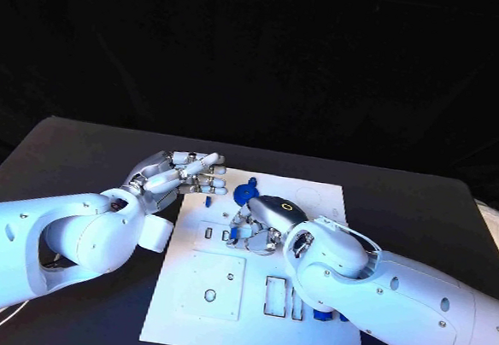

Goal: Assemble the parts on the task board

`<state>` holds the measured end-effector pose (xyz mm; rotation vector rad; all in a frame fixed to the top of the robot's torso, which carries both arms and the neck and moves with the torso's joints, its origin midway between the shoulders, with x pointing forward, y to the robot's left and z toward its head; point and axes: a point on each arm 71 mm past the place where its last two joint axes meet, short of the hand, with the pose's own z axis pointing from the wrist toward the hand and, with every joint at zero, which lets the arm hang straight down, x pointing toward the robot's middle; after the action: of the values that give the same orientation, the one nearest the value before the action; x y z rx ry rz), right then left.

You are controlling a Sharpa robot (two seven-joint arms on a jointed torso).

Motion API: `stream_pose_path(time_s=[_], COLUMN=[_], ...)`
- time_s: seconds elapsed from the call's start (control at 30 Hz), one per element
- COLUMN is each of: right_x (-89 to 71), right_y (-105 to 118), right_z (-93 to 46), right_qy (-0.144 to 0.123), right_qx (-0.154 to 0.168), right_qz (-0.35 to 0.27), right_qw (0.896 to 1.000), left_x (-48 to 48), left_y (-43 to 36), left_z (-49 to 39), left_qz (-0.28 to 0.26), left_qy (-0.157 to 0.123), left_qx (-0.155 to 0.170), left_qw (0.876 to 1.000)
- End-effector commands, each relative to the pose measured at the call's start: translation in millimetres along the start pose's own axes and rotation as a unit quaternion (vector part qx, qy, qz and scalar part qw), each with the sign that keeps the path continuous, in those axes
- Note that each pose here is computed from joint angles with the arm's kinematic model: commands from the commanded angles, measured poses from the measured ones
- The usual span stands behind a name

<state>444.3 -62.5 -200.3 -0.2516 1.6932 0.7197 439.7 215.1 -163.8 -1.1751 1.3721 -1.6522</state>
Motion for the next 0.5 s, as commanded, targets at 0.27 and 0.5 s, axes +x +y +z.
stream_pose_path(time_s=[0.27,0.5], right_x=[4.7,-0.4], right_y=[-7.4,-1.0], right_z=[-3.0,-10.5], right_qy=[-0.012,-0.055], right_qx=[0.021,-0.015], right_qz=[0.005,0.029], right_qw=[1.000,0.998], left_x=[2.2,1.3], left_y=[-0.5,-0.3], left_z=[0.4,0.8], left_qz=[-0.006,-0.006], left_qy=[0.011,0.011], left_qx=[0.002,0.002], left_qw=[1.000,1.000])
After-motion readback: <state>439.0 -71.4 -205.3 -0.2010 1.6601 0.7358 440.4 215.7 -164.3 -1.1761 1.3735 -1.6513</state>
